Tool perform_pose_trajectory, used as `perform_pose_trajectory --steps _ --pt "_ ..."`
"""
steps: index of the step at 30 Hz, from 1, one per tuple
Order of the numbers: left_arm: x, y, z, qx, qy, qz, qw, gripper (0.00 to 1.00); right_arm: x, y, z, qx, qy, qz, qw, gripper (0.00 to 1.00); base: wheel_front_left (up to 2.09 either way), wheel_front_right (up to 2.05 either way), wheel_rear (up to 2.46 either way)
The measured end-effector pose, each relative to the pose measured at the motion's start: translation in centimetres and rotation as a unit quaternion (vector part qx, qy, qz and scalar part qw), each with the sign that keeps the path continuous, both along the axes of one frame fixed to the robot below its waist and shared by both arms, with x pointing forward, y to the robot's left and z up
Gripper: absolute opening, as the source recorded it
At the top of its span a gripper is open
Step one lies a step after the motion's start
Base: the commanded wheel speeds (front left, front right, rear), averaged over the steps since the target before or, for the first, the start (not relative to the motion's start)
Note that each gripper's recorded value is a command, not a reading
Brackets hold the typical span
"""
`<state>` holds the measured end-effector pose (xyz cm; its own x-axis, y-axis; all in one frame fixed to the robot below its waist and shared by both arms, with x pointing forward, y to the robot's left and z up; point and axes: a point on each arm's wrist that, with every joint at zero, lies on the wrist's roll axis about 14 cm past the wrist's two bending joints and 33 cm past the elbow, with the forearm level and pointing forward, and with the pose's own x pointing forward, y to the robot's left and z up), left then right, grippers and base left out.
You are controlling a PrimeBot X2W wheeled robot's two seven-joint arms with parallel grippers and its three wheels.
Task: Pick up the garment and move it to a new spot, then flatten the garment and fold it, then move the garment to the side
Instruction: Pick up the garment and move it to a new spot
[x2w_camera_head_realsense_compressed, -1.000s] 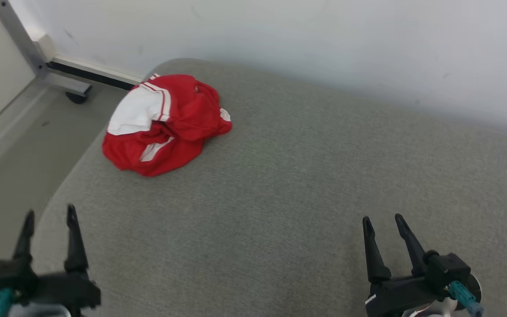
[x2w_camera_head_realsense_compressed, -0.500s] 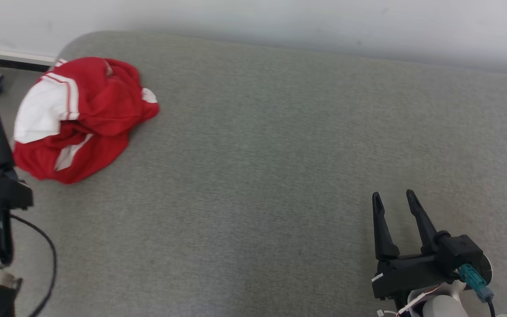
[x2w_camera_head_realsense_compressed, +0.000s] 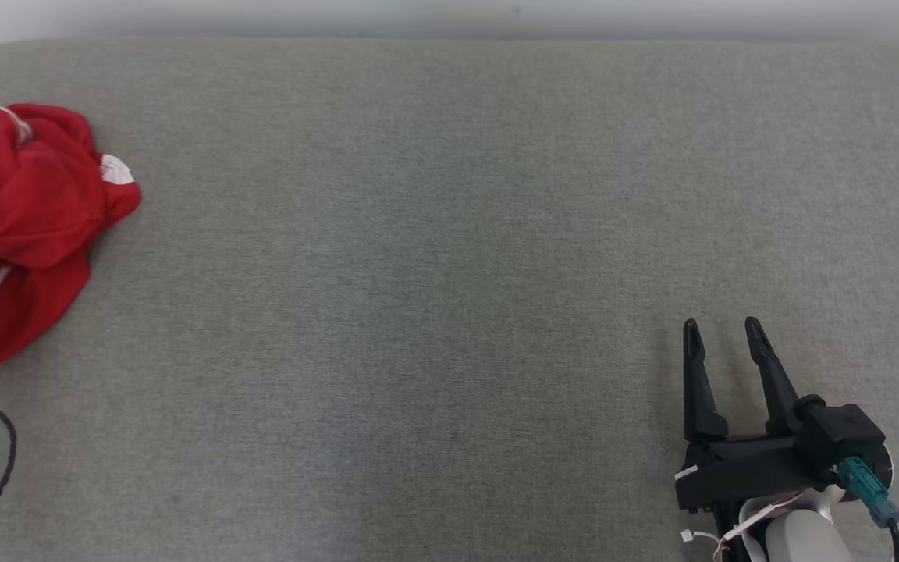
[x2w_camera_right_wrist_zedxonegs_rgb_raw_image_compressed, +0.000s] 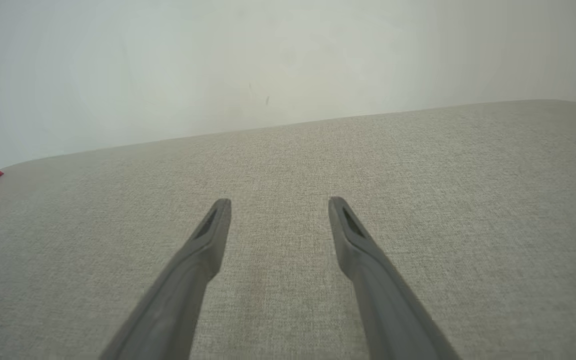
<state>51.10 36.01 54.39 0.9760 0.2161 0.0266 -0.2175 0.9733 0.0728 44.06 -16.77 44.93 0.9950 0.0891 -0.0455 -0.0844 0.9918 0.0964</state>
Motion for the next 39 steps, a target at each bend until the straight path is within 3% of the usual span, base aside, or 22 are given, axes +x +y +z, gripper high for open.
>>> perform_pose_trajectory --steps 17,18,19,20,25,31,39 --pt "0.9 -0.5 -10.4 -0.037 0.208 0.008 0.977 1.00 -0.3 -3.3 -0.9 -0.003 0.012 -0.046 0.999 1.00 0.00 0.00 0.00" --pt "0.8 -0.6 -10.5 -0.038 0.211 0.007 0.977 0.93 -0.4 -3.2 -0.9 -0.003 0.012 -0.045 0.999 1.00 0.00 0.00 0.00" --pt "0.7 -0.6 -10.6 -0.038 0.214 0.008 0.976 0.31 -0.4 -3.2 -0.8 -0.003 0.011 -0.045 0.999 1.00 0.00 0.00 0.00" --pt "0.6 -0.6 -10.6 -0.037 0.215 0.008 0.976 0.00 -0.4 -3.1 -0.7 -0.003 0.010 -0.044 0.999 1.00 0.00 0.00 0.00" --pt "1.0 -0.4 -8.9 -0.022 0.181 0.006 0.983 0.00 -0.6 -3.1 -0.1 -0.003 0.003 -0.043 0.999 1.00 0.00 0.00 0.00" --pt "2.7 -0.4 -1.4 0.016 0.055 -0.002 0.998 0.00 -1.2 -3.0 0.7 0.004 -0.005 -0.043 0.999 1.00 0.00 0.00 0.00" --pt "4.2 -4.0 9.8 0.067 -0.093 -0.059 0.992 0.00 -2.4 -3.0 2.0 0.020 -0.017 -0.046 0.999 1.00 0.00 0.00 0.00"
